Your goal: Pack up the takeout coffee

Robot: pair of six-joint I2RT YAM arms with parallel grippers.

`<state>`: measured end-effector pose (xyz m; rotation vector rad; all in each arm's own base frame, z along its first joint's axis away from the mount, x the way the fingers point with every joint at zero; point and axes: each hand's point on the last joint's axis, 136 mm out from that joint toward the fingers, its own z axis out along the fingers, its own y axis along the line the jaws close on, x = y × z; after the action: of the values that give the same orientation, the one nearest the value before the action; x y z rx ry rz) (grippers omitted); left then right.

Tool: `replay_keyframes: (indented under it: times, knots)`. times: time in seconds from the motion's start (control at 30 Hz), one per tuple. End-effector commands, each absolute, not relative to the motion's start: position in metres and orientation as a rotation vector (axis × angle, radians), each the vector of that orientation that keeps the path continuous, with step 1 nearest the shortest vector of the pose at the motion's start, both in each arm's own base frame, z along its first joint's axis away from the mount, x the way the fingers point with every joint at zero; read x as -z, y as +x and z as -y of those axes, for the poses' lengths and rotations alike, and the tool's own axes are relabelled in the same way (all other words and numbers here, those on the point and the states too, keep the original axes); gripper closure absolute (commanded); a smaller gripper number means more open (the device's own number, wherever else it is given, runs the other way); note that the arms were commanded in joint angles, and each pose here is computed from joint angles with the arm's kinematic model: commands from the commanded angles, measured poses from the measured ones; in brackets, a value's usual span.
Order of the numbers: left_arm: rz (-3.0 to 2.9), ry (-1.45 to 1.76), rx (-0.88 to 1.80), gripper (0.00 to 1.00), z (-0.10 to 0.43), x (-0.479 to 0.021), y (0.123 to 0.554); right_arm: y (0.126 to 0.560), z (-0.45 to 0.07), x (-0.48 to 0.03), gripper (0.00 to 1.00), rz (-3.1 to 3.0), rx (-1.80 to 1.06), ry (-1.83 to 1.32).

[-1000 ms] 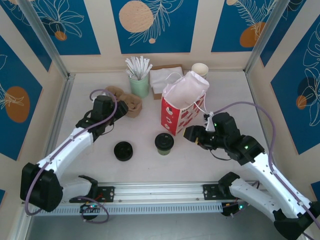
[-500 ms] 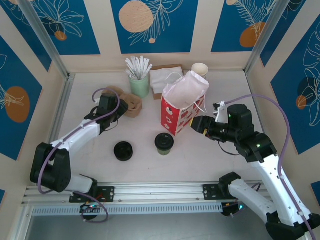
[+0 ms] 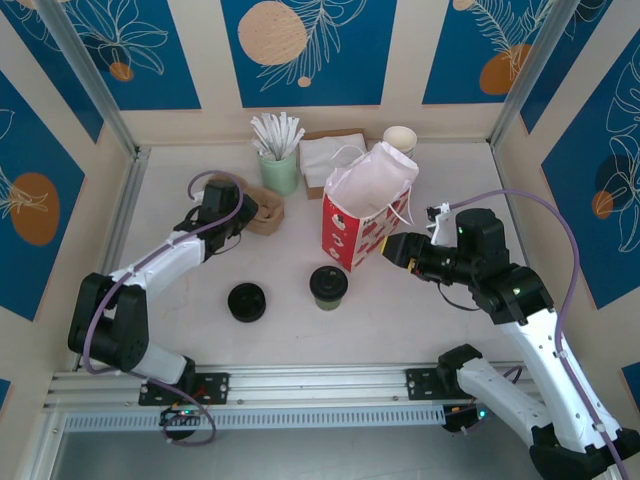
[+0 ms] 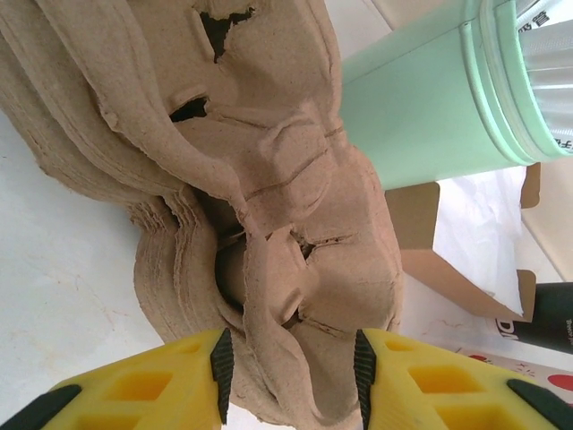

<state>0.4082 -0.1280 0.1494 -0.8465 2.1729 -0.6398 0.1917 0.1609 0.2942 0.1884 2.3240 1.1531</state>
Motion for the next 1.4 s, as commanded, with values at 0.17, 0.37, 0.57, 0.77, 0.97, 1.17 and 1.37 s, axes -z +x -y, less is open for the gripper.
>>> replay_keyframes:
  times: [0.17,0.37,0.57,0.77,0.97,1.17,1.37]
  knots:
    - [-2.149,-0.888,0.658,0.62,0.128,-0.149,0.423,0.188,-0.161,-0.287,0.44,-2.351,-1.168,0.177]
    - [-2.152,-0.895,0.663,0.67,0.13,-0.144,0.426,0.19,-0.159,-0.286,0.43,-2.35,-1.174,0.188]
    - [-2.146,-0.897,0.68,0.8,0.133,-0.144,0.43,0.191,-0.158,-0.284,0.44,-2.351,-1.178,0.199]
    - [-2.123,-0.907,0.713,0.87,0.135,-0.149,0.433,0.193,-0.156,-0.28,0.43,-2.357,-1.186,0.217]
    - [-2.052,-0.903,0.755,0.93,0.134,-0.173,0.434,0.193,-0.154,-0.28,0.43,-2.354,-1.185,0.224]
    - [-1.938,-0.837,0.79,0.97,0.127,-0.221,0.426,0.194,-0.154,-0.282,0.44,-2.343,-1.194,0.22]
    - [-1.891,-0.782,0.768,0.97,0.111,-0.26,0.392,0.195,-0.159,-0.298,0.44,-2.275,-1.23,0.14]
